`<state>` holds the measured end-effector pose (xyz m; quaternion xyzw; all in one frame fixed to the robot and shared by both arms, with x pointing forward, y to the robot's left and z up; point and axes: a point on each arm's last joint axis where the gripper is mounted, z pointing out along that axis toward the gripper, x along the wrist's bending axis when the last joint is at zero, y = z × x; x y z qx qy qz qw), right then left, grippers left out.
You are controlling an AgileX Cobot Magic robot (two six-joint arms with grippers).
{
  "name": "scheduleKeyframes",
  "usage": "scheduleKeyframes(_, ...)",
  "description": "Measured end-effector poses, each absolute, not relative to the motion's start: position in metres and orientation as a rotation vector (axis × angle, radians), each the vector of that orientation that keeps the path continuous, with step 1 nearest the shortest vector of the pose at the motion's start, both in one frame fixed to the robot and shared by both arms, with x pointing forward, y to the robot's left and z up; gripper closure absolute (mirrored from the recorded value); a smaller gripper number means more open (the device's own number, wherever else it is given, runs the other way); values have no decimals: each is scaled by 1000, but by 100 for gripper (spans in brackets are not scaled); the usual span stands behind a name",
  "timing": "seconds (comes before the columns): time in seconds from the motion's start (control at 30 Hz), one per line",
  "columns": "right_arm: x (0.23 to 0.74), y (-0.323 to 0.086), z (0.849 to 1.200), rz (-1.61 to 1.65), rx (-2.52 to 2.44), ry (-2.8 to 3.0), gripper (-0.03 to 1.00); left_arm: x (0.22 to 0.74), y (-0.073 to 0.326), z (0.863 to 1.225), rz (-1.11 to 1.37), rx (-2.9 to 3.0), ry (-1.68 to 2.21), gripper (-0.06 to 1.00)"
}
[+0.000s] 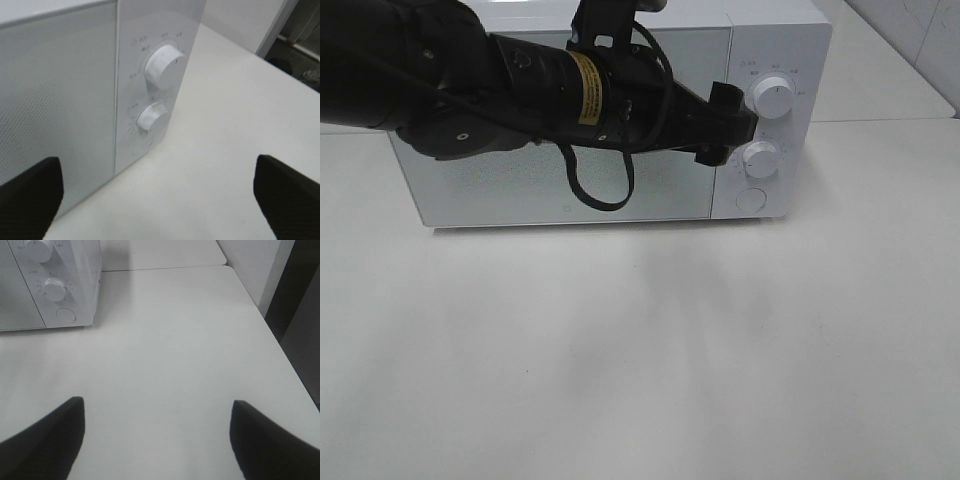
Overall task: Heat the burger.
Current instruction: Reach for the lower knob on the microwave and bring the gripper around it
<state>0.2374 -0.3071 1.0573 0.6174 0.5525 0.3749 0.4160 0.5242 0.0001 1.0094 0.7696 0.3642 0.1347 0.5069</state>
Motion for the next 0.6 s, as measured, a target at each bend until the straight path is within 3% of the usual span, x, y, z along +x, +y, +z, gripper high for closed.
scheduleKeyframes(0.37, 237, -307, 1057, 941, 1550, 1387, 21, 487, 27, 1031, 521, 2140, 1122, -4)
scheduleKeyframes(0.6, 237, -307, 1057, 941, 1550, 1387, 21, 473, 48, 1033, 365, 2332, 1234, -4)
